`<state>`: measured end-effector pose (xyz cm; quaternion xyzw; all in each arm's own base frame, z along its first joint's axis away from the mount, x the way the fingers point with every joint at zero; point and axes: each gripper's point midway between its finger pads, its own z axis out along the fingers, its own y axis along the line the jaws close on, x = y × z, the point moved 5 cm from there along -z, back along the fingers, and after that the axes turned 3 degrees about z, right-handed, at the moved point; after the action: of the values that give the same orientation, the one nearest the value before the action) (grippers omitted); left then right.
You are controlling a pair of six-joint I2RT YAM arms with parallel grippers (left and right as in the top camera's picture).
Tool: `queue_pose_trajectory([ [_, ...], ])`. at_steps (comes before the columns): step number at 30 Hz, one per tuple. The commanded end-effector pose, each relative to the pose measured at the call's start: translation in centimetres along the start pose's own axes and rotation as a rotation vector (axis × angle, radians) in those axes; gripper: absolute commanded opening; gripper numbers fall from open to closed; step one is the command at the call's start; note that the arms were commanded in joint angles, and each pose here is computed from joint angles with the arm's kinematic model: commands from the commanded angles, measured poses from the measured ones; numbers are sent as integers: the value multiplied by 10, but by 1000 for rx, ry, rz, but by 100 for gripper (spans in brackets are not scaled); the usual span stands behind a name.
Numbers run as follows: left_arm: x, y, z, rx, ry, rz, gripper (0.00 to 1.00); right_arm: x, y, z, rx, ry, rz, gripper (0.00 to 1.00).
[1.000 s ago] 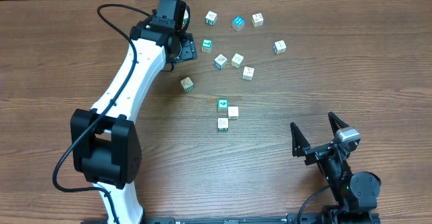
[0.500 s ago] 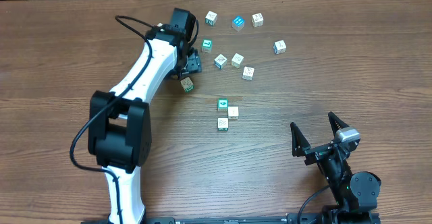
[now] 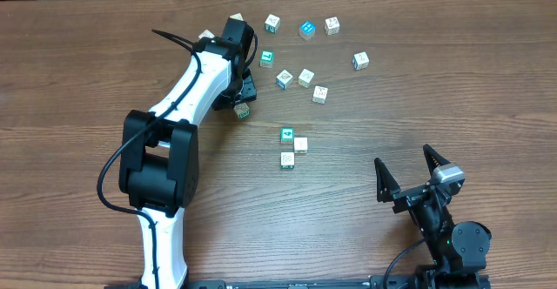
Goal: Form a circle
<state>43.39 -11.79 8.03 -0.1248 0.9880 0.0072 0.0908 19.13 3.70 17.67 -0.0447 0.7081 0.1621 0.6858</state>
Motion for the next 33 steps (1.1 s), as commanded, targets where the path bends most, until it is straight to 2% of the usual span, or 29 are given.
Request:
queue_pose_trajectory([
  [1, 1, -6, 4, 7, 9, -16, 53, 1, -2, 0, 9, -6, -6, 100],
  [13, 9, -5, 10, -4, 27, -12, 51, 1, -2, 0, 9, -6, -6, 100],
  [18, 8, -6, 10, -2, 25, -12, 43, 1, -2, 0, 9, -6, -6, 100],
  [20, 9, -6, 10, -2, 26, -12, 43, 1, -2, 0, 9, -6, -6, 100],
  [23, 10, -6, 11, -4, 30, -11, 48, 1, -2, 0, 9, -6, -6, 100],
  [33, 10, -6, 11, -4, 29, -11, 51, 1, -2, 0, 9, -6, -6, 100],
])
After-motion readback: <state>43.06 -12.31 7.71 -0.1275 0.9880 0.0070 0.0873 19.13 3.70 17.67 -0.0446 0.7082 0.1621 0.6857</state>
